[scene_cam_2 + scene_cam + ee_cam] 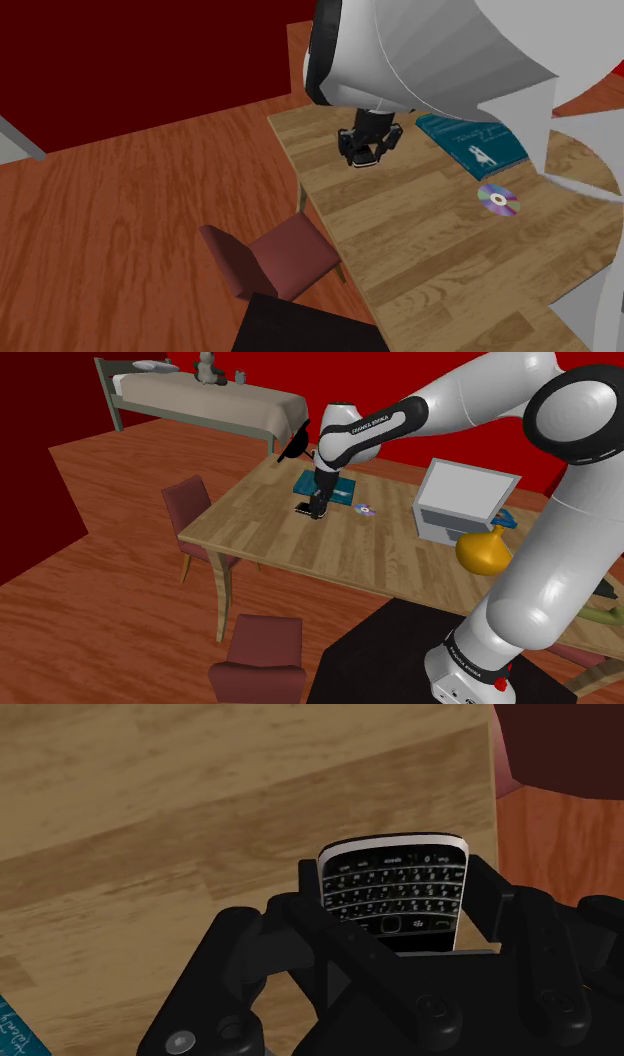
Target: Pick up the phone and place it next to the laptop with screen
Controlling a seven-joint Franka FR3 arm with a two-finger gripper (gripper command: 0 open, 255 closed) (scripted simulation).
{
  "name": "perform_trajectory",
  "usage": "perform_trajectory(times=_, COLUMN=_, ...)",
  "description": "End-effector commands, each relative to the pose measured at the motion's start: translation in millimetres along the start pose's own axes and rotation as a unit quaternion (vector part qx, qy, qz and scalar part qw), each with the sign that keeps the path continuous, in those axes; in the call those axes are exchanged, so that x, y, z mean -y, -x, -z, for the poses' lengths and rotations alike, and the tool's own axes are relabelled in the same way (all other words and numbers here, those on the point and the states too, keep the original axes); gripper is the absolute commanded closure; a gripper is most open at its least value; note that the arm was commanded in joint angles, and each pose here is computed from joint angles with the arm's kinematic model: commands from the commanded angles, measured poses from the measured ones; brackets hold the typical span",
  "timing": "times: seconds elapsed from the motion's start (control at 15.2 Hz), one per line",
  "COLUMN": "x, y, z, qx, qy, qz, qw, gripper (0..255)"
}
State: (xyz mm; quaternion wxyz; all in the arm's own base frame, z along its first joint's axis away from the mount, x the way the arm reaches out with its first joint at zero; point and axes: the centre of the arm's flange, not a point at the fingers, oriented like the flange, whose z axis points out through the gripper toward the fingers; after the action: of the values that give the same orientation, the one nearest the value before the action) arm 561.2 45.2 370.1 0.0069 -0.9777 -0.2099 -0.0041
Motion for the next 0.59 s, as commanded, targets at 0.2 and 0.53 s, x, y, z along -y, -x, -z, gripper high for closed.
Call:
perform_trajectory(times=0.2, x=0.5, y=-0.4, z=26.4, qx=0.000, qy=0.000, qz=0.000, qw=1.0000, gripper=255)
perform_trajectory(times=0.53, x=0.8, y=-0.7, z=52.8, qx=0.000, qy=0.000, qz=0.000, qw=1.0000, gripper=255)
